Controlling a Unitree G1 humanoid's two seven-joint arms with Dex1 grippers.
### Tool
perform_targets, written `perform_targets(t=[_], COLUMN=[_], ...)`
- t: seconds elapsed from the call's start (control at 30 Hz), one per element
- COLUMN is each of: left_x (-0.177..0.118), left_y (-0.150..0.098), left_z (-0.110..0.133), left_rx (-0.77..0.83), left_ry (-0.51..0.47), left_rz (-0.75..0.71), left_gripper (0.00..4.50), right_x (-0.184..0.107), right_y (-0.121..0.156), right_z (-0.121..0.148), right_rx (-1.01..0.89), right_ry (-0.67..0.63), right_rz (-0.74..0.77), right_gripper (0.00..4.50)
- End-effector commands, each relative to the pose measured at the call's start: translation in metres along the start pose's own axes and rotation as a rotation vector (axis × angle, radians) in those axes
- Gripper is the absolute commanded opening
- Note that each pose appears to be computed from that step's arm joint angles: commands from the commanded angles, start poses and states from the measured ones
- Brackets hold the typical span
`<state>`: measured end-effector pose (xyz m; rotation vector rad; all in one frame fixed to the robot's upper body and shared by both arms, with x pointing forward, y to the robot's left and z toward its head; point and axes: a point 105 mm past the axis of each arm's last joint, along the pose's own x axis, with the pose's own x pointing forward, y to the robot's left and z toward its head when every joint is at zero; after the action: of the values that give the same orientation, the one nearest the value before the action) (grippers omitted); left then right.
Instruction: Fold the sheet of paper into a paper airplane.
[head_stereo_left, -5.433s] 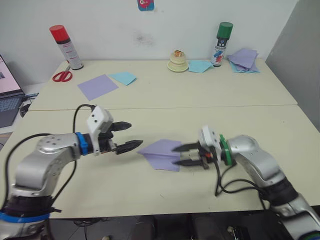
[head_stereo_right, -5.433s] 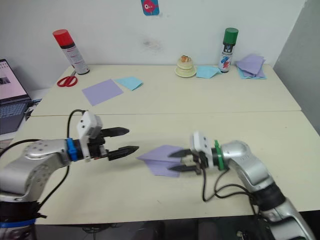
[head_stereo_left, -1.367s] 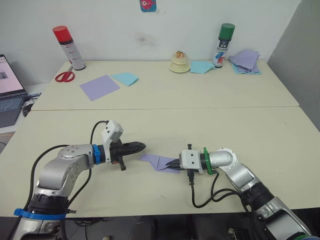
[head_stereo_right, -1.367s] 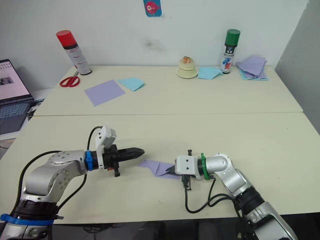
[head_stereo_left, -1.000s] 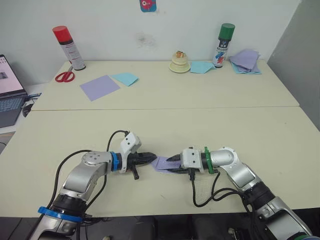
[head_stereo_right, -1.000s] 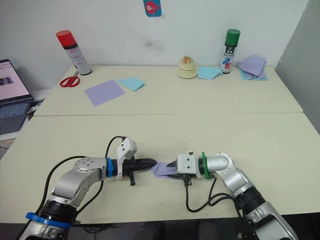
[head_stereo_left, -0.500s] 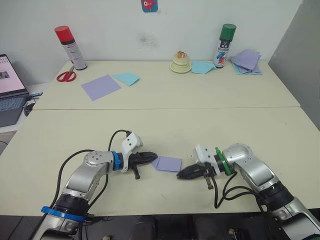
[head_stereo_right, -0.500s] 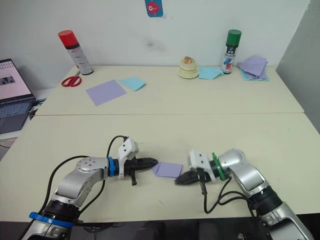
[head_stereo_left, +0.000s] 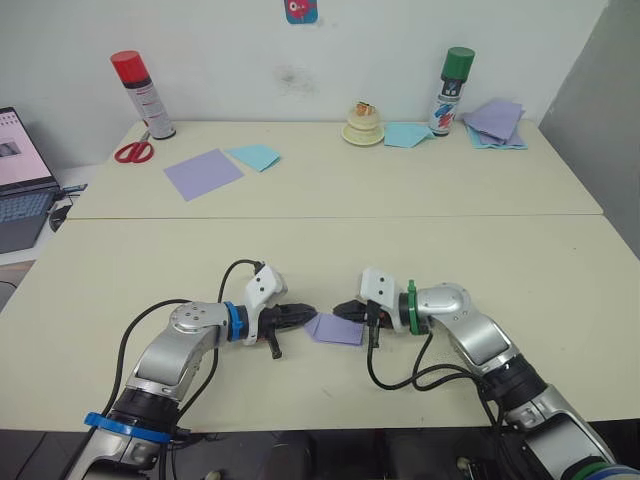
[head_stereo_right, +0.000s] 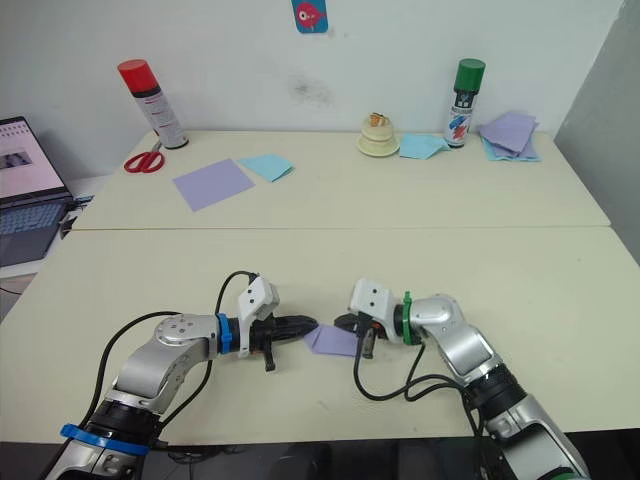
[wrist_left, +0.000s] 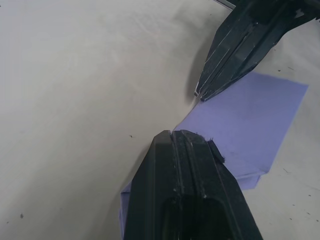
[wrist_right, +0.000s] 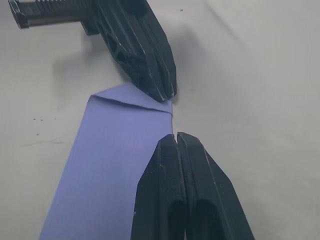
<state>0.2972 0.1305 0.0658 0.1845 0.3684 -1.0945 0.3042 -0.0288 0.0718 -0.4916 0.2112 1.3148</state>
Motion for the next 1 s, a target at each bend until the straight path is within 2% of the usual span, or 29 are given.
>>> perform_targets(t=[0.03,0.17,0.3,0.4,0.53,0.67,0.77,0.83,1.0], left_x=[0.001,0.000,0.000,0.001,0.001,0.002,0.002,0.002,0.002], left_y=[-0.001,-0.001,-0.001,-0.001,0.000,0.001,0.001,0.002,0.001], left_z=[-0.010,-0.011,-0.011,-0.011,-0.010,-0.010,-0.009,-0.009,-0.003], left_rx=[-0.017,-0.019,-0.020,-0.019,-0.018,-0.017,-0.015,-0.015,0.009], left_ry=[0.042,0.044,0.044,0.043,0.043,0.042,0.043,0.044,0.033], left_rz=[-0.004,-0.001,0.000,0.001,0.002,0.000,-0.003,-0.003,-0.007], left_gripper=[0.24,0.24,0.24,0.24,0.24,0.24,0.24,0.24,0.24], right_x=[-0.009,-0.023,-0.037,-0.046,-0.052,-0.044,-0.031,-0.023,-0.007], right_y=[-0.003,-0.001,0.004,0.002,-0.007,-0.013,-0.011,-0.006,0.008], right_z=[-0.009,-0.025,-0.028,-0.025,-0.008,0.020,0.030,0.029,0.006], right_rx=[-0.024,-0.017,-0.016,-0.013,0.007,0.012,0.011,0.009,-0.040], right_ry=[0.074,0.158,0.157,0.135,0.022,-0.123,-0.161,-0.151,-0.018], right_rz=[-0.005,0.008,0.024,0.000,-0.063,-0.102,-0.105,-0.082,-0.008], right_gripper=[0.02,0.02,0.02,0.02,0.02,0.02,0.02,0.02,0.02])
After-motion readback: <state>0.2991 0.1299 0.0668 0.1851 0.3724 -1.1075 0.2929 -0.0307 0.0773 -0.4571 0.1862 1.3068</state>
